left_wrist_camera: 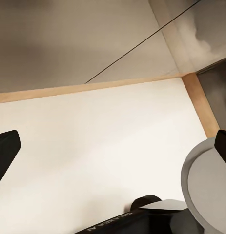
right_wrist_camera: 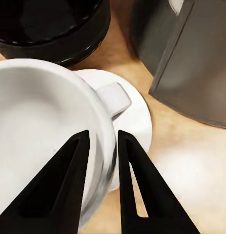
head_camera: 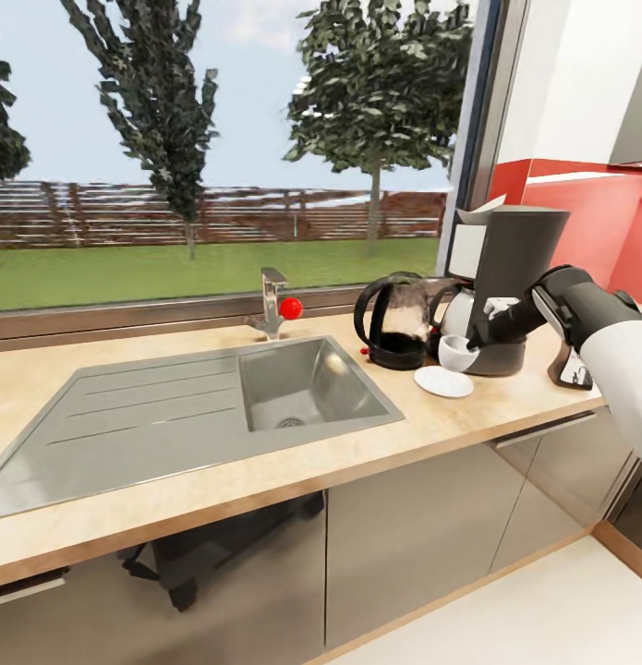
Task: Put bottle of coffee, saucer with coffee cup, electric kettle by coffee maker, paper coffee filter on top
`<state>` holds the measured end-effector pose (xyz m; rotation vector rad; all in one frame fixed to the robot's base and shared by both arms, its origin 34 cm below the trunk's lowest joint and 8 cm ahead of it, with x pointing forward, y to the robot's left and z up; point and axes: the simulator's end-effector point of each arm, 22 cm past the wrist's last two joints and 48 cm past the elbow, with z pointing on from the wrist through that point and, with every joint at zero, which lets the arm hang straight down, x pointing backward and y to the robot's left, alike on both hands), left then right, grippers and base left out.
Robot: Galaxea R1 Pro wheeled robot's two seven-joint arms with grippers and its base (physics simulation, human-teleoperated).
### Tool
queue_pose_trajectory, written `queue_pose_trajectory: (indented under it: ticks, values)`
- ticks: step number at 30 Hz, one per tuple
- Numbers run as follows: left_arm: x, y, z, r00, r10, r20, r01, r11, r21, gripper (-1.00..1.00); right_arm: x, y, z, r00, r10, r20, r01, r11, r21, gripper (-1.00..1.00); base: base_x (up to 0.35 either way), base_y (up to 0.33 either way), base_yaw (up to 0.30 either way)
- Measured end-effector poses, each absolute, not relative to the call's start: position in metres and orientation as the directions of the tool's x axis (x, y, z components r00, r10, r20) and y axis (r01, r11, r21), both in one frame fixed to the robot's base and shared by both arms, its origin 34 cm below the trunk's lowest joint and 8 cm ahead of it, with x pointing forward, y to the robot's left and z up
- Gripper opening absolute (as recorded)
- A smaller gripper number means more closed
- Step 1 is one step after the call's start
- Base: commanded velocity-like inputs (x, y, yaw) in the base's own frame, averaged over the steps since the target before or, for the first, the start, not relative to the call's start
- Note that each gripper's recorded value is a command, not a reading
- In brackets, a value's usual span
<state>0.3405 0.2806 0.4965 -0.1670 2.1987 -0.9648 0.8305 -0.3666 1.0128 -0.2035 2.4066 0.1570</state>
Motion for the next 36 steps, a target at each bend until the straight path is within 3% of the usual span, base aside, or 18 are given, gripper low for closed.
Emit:
queue_pose_trajectory:
  ticks: [36]
  values:
    - [0.336, 0.279, 0.468, -0.736, -0.375, -0.563, 0.162, 0.710, -0.685, 1.00, 0.829, -0.351, 0.985, -0.735, -0.123, -0.667, -0.210, 0.976, 0.052, -1.00, 0.000, 0.000, 0.000]
